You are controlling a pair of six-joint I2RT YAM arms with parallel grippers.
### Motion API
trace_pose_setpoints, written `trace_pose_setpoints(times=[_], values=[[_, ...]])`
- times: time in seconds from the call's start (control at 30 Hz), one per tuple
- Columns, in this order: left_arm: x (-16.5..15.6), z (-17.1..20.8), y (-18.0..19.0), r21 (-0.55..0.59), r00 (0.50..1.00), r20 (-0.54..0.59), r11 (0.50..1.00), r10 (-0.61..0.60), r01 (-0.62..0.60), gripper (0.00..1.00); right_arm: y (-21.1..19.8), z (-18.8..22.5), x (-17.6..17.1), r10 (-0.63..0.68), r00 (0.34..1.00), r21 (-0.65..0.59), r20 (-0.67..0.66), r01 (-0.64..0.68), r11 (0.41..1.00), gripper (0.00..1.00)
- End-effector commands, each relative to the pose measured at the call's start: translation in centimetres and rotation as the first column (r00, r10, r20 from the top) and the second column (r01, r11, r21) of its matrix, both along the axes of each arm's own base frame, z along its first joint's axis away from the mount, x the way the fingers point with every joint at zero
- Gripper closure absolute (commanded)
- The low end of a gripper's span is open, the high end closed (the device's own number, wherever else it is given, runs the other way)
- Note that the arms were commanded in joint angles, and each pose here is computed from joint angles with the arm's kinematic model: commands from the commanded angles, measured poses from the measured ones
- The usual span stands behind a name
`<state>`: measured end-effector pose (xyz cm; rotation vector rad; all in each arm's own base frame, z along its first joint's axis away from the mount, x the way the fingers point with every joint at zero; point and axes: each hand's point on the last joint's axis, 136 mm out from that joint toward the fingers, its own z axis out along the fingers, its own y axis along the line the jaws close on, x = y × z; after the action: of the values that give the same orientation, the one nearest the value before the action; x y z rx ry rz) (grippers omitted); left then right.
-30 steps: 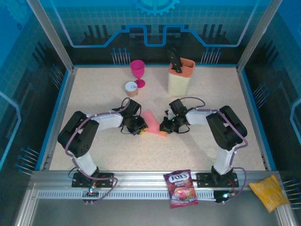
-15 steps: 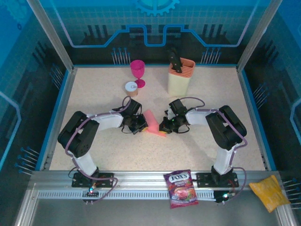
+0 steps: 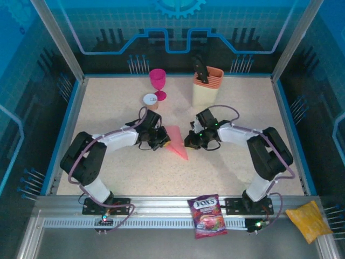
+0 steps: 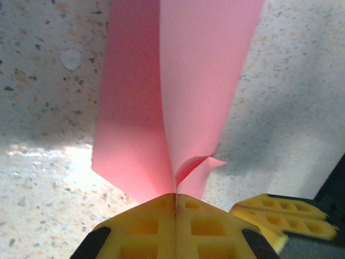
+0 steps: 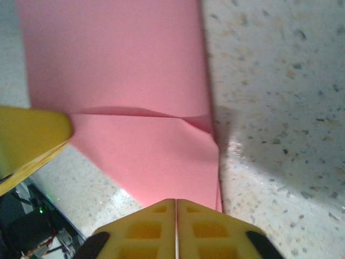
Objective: Fold a paper plane with a square sheet of paper (pick it up from the middle)
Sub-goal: Fourth fold the wing at the center of the table.
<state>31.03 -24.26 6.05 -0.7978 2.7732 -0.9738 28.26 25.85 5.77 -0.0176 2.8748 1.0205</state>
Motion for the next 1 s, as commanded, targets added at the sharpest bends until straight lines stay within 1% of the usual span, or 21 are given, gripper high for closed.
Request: trace_pose_setpoints(times=[0.0,0.13,0.23,0.3,0.57,0.77,0.87,0.97], values=[[-0.7,1.6,-0.3,-0.028,0.999,-0.047,0.999,0.023,-0.025,1.00,-0.4,1.4,-0.1,0.064,0.995,-0.058,0.079,-0.059,0.997,0.79],[-1.2,1.8,-0.3,-0.020,0.995,-0.085,0.998,0.054,-0.056,1.00,0.2,1.3,-1.2,0.142,0.983,-0.136,0.117,-0.126,0.983,0.67],[-1.7,1.5,-0.4,-0.006,0.991,-0.115,0.997,0.074,-0.075,1.00,0.5,0.6,-2.1,0.186,0.974,-0.196,0.132,-0.158,0.968,0.62],[-2.1,1.2,-0.4,0.007,0.987,-0.140,0.997,0.083,-0.083,1.00,0.7,0.3,-2.6,0.205,0.967,-0.231,0.150,-0.167,0.959,0.60],[-2.8,0.3,-0.4,0.024,0.975,-0.187,0.993,0.119,-0.117,1.00,1.6,-0.8,-3.6,0.273,0.943,-0.326,0.188,-0.202,0.924,0.59],[-2.8,0.3,-0.5,0.019,0.969,-0.209,0.992,0.130,-0.129,1.00,2.0,-1.7,-3.6,0.298,0.932,-0.390,0.205,-0.202,0.898,0.55],[-2.8,0.2,-0.6,0.022,0.967,-0.217,0.991,0.135,-0.134,1.00,1.7,-2.3,-3.5,0.299,0.933,-0.419,0.201,-0.194,0.887,0.55],[-2.9,0.3,-0.5,0.028,0.966,-0.220,0.991,0.136,-0.133,1.00,1.4,-2.8,-3.6,0.295,0.935,-0.438,0.194,-0.186,0.879,0.59]])
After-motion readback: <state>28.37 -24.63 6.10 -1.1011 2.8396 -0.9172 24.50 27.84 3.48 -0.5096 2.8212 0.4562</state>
